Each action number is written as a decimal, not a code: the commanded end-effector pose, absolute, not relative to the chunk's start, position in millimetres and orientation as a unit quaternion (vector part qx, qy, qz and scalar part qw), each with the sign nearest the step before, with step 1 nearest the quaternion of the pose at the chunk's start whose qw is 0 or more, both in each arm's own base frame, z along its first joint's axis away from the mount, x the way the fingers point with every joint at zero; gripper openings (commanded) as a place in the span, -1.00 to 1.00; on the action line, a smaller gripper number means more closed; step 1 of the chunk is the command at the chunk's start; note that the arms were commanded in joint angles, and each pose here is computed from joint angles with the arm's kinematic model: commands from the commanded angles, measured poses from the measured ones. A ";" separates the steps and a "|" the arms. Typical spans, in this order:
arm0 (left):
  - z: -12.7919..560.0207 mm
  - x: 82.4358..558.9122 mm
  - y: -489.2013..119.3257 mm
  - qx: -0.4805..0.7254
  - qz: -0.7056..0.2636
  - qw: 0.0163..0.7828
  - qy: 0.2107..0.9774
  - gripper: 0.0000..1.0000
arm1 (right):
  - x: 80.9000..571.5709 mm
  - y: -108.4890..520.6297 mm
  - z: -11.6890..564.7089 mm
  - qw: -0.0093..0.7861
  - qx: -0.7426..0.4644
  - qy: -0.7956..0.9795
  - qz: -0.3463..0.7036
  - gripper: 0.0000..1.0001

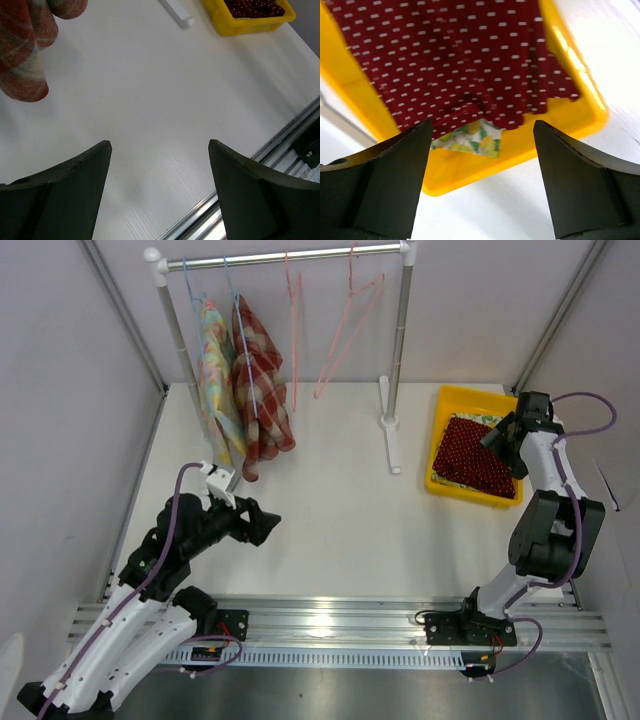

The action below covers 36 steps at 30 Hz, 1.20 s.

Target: Place the skirt on the hanger

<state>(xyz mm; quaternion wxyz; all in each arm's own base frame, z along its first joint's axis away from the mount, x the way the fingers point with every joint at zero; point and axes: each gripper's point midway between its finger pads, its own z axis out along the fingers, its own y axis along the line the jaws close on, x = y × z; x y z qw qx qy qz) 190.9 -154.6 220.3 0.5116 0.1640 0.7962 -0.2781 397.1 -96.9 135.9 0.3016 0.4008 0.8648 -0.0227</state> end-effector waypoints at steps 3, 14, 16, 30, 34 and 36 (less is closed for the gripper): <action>228.9 189.3 -161.5 0.177 -0.297 0.524 0.778 0.68 | 382.9 -121.3 122.3 0.295 0.413 0.860 -0.054 0.65; 228.9 188.8 -161.9 0.178 -0.298 0.525 0.777 0.69 | 408.5 -114.3 85.5 0.276 0.406 0.871 -0.005 0.40; 230.3 189.3 -161.8 0.178 -0.298 0.527 0.776 0.68 | 410.3 -113.1 81.8 0.275 0.405 0.872 -0.004 0.33; 227.0 191.2 -159.7 0.173 -0.291 0.525 0.781 0.68 | 425.8 -105.2 124.8 0.307 0.390 0.868 0.016 -0.96; 227.0 191.7 -159.7 0.171 -0.290 0.524 0.782 0.67 | 441.5 -95.2 211.6 0.387 0.366 0.845 0.045 -1.00; 225.2 192.0 -159.6 0.172 -0.288 0.522 0.784 0.67 | 441.3 -84.5 240.4 0.405 0.354 0.841 0.059 -1.00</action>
